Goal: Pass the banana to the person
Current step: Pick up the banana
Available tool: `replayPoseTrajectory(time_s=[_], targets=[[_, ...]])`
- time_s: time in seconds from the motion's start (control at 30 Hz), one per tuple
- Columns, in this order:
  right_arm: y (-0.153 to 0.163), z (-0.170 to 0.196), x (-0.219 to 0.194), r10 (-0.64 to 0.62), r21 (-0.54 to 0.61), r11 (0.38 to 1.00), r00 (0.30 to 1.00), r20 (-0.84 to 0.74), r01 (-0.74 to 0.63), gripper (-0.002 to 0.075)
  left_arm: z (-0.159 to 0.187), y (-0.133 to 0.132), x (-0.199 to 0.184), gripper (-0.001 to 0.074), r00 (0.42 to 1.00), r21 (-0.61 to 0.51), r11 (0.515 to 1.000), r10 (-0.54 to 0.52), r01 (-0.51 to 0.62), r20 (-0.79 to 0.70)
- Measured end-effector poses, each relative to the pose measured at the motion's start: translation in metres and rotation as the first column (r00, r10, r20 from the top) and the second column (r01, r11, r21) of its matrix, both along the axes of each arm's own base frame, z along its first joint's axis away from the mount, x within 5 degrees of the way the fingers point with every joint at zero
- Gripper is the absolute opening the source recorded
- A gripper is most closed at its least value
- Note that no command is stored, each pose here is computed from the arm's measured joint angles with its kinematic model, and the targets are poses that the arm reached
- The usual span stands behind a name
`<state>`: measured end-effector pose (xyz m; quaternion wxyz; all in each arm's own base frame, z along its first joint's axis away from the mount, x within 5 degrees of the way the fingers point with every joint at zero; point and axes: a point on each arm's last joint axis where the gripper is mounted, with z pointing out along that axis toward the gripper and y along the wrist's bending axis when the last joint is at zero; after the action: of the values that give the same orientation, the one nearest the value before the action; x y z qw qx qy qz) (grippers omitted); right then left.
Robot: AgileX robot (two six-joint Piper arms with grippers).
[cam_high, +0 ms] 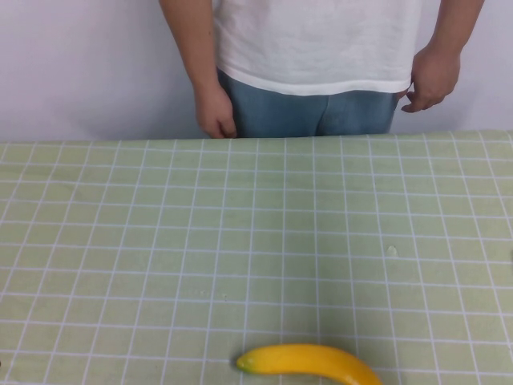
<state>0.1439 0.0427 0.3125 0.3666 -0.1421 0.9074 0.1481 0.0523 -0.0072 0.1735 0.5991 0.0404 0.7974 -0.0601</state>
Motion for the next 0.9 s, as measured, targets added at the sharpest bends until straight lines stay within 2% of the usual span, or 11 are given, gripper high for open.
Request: replayPoseTrajectory(time_s=[0.13, 0.27, 0.37, 0.5, 0.57, 0.67, 0.9], targets=[[0.024, -0.01, 0.022, 0.166, -0.028, 0.985, 0.977, -0.137, -0.171, 0.0048, 0.0, 0.0, 0.0, -0.0004, 1.0, 0.0, 1.0, 0.0, 0.0, 0.0], [0.056, -0.025, 0.035, 0.306, -0.039, 0.945, 0.923, -0.232, -0.323, 0.0158, 0.0, 0.0, 0.0, -0.0004, 1.0, 0.002, 1.0, 0.0, 0.0, 0.0], [0.078, -0.043, 0.041, 0.383, -0.084, 0.902, 0.875, -0.295, -0.423, 0.0268, 0.0, 0.0, 0.0, -0.0004, 1.0, 0.002, 1.0, 0.0, 0.0, 0.0], [0.099, -0.07, 0.048, 0.402, -0.14, 0.867, 0.837, -0.37, -0.479, 0.0459, 0.0, 0.0, 0.0, -0.0004, 1.0, 0.002, 1.0, 0.0, 0.0, 0.0], [0.107, -0.082, 0.052, 0.406, -0.156, 0.853, 0.822, -0.399, -0.498, 0.0521, 0.0, 0.0, 0.0, -0.0004, 1.0, 0.002, 1.0, 0.0, 0.0, 0.0], [0.118, -0.102, 0.057, 0.41, -0.173, 0.835, 0.801, -0.437, -0.522, 0.0557, 0.0, 0.0, 0.0, -0.0004, 1.0, 0.002, 1.0, 0.0, 0.0, 0.0], [0.144, -0.141, 0.063, 0.428, -0.196, 0.798, 0.765, -0.482, -0.57, 0.0571, 0.0, 0.0, 0.0, -0.0004, 1.0, 0.002, 1.0, 0.0, 0.0, 0.0]])
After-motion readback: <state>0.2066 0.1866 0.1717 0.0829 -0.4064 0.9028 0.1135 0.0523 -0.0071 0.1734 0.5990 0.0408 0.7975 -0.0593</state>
